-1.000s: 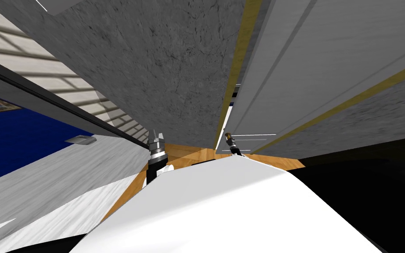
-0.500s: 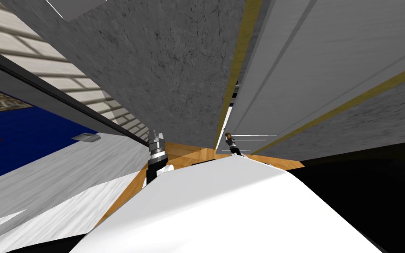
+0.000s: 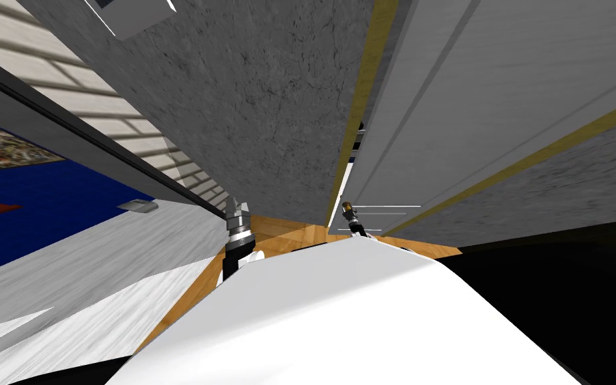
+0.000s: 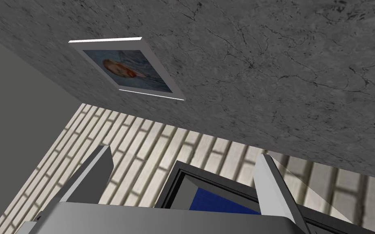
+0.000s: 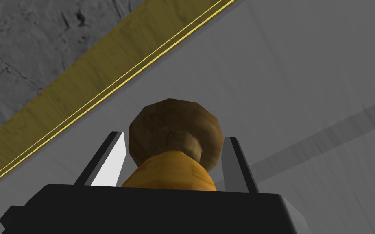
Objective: Pull the door open
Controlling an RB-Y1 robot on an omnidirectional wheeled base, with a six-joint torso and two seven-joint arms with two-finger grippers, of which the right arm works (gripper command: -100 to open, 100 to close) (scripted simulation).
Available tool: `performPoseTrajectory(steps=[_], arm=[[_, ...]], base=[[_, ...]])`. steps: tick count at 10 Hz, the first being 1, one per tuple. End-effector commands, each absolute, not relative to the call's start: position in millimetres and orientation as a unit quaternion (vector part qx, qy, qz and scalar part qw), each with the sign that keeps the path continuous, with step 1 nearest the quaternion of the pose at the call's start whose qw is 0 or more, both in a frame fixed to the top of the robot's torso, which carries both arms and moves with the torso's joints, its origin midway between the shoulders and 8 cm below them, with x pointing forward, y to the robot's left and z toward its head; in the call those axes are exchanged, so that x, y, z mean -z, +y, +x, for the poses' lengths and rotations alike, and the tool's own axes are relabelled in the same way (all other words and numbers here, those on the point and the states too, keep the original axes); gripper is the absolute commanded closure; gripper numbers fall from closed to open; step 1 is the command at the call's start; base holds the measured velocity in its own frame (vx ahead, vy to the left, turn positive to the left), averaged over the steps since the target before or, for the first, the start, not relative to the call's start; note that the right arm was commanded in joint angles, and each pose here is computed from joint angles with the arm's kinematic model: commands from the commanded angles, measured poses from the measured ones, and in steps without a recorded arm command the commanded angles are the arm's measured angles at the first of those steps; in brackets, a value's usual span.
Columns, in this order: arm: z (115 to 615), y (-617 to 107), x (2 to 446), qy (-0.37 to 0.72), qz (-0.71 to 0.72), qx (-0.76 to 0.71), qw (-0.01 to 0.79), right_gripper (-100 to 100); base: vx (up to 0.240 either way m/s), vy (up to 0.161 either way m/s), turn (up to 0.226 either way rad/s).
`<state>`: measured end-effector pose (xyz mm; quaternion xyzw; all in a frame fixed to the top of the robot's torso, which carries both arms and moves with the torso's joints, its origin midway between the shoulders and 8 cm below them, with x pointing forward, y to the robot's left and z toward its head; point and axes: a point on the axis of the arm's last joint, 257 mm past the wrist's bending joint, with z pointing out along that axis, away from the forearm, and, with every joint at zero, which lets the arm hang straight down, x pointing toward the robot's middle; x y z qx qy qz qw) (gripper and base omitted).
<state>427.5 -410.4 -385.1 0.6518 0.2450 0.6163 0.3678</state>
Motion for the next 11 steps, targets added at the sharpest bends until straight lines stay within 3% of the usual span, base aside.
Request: performPoseTrajectory(steps=[1, 11], arm=[[426.9, -409.9, 388.1, 0.225, 0.662, -0.623, 0.35, 100], [432.3, -410.2, 388.9, 0.125, 0.69, -0.662, 0.265, 100]], base=[[-0.05, -0.022, 0.055], [-0.039, -0.014, 0.04]])
